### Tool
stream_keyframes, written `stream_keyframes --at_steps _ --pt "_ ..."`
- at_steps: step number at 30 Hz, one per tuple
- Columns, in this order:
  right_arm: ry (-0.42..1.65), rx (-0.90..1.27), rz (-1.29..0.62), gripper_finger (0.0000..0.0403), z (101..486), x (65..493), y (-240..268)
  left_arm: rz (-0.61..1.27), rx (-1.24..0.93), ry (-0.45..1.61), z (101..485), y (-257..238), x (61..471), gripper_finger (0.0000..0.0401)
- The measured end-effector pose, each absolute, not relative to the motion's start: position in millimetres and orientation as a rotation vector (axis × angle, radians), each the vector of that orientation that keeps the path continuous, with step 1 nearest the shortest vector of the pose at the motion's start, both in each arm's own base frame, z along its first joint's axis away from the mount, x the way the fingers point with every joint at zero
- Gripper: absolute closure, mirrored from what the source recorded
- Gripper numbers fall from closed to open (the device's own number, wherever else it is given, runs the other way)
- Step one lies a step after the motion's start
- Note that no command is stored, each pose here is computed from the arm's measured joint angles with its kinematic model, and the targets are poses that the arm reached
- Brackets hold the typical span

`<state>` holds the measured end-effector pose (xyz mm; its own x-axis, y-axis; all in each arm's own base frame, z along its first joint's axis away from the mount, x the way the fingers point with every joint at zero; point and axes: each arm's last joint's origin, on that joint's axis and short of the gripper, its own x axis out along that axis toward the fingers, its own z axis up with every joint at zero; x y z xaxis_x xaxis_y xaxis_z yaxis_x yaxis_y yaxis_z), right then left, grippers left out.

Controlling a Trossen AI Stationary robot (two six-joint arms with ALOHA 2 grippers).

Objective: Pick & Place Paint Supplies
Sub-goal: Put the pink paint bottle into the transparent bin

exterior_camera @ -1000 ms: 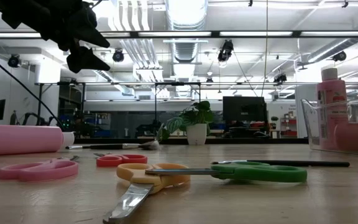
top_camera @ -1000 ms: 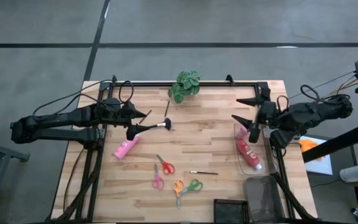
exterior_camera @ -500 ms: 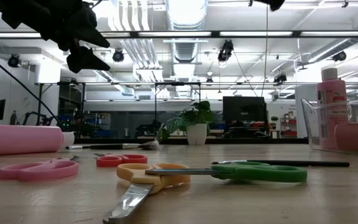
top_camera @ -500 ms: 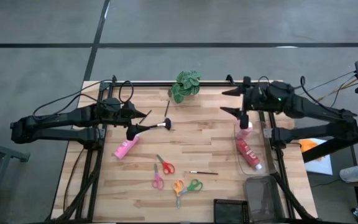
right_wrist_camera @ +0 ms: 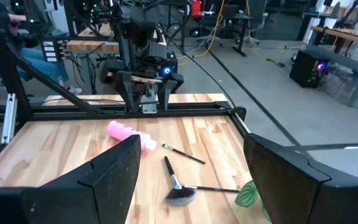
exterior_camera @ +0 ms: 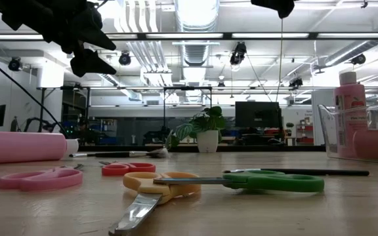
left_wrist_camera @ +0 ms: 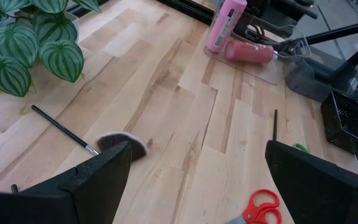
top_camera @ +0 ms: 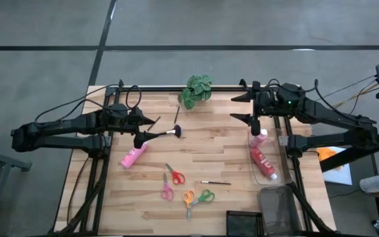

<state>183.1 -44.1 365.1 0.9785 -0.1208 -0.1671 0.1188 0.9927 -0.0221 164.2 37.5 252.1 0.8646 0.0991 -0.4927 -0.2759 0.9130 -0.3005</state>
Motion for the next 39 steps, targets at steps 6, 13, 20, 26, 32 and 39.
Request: stream_keyframes --at_steps 6,13,20,26,32,39 --pt "0.180 0.006 -0.121 0.0120 363 186 -45 0.201 -0.374 0.490 252 37 164 0.0027" --pt "0.193 0.010 -0.121 0.0120 361 189 -46 0.201 -0.374 0.490 252 37 164 0.0027" --pt "0.202 0.013 -0.122 0.0120 359 192 -46 0.199 -0.365 0.488 252 37 164 0.0027" --pt "0.206 0.014 -0.121 0.0120 358 193 -46 0.230 -0.496 0.465 253 38 165 0.0027" --pt "0.207 0.014 -0.122 0.0120 358 193 -46 0.197 -0.788 0.552 268 33 161 0.0027" --pt "0.208 0.014 -0.122 0.0120 358 193 -46 0.300 -0.910 0.912 308 26 149 0.0027"
